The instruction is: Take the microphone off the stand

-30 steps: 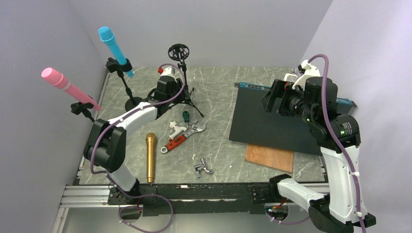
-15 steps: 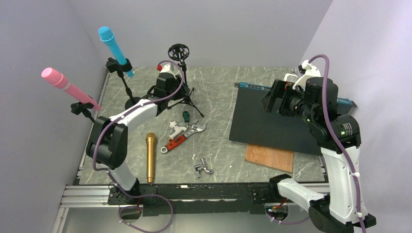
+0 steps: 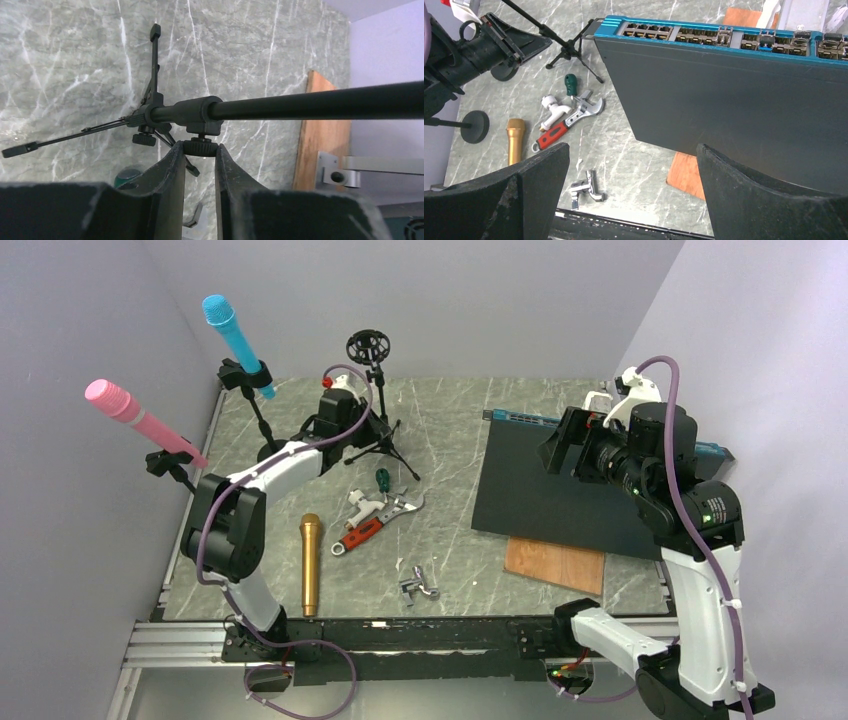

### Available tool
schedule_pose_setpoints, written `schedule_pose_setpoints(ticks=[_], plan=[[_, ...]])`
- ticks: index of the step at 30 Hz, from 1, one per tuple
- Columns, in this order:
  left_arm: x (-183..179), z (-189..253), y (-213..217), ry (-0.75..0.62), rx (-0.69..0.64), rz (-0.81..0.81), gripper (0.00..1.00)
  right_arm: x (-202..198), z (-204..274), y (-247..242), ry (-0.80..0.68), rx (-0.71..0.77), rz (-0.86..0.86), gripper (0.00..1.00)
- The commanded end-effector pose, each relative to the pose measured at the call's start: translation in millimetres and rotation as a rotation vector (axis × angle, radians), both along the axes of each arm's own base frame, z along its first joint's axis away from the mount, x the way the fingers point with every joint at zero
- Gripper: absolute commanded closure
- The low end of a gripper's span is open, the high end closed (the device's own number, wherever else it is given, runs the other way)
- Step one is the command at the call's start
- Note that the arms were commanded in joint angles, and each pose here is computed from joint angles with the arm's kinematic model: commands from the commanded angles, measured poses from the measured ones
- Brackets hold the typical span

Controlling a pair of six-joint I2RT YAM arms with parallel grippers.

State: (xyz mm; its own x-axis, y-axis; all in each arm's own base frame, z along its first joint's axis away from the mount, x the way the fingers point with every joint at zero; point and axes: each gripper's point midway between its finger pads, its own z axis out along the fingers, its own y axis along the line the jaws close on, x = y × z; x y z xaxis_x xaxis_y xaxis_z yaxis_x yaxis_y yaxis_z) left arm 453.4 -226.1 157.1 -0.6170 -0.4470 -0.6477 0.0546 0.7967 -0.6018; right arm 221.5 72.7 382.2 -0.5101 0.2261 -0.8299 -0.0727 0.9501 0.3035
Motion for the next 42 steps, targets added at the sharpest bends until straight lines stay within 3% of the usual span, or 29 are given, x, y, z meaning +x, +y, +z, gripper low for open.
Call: schedule_pose_setpoints(ticks=[1,10,15,21,29,34,39,40,42], plan=[[3.0,6.4,-6.7,0.034,-0.154,-0.034,1.0,3.5,7.5,1.9,-0.042,0.007,0.01,0.0],[-21.0,-19.9,-7.0,0.301,-0.582,0.005,1.0,8.0,4.2,4.7,-0.04,0.001,0.024,0.0],[-15.5,-18.4,-5.2,0.35,-0.853,0.093,1.0,10.1,3.8,5.0,-0.04,-0.005,0.027,0.0],[-0.8,-10.0,5.1,0.314,-1.117,0.186,1.0,11.5,5.0,5.5,-0.043,-0.008,0.031,0.0],[2.3,-15.3,17.1,0.271,-1.227,0.239,1.0,14.0,5.9,5.3,-0.045,-0.014,0.03,0.0],[8.4,0.6,29.0,0.197,-1.368,0.248,1.0,12.3,5.8,10.9,-0.04,0.004,0.056,0.0],[12.9,10.3,23.1,0.246,-1.401,0.226,1.0,11.8,6.3,13.0,-0.039,0.015,0.063,0.0],[12.6,11.4,23.2,0.247,-1.396,0.23,0.97,11.5,6.2,12.8,-0.039,0.017,0.061,0.0],[10.8,10.5,24.4,0.254,-1.381,0.248,0.75,10.7,6.4,12.4,-0.04,0.019,0.058,0.0]])
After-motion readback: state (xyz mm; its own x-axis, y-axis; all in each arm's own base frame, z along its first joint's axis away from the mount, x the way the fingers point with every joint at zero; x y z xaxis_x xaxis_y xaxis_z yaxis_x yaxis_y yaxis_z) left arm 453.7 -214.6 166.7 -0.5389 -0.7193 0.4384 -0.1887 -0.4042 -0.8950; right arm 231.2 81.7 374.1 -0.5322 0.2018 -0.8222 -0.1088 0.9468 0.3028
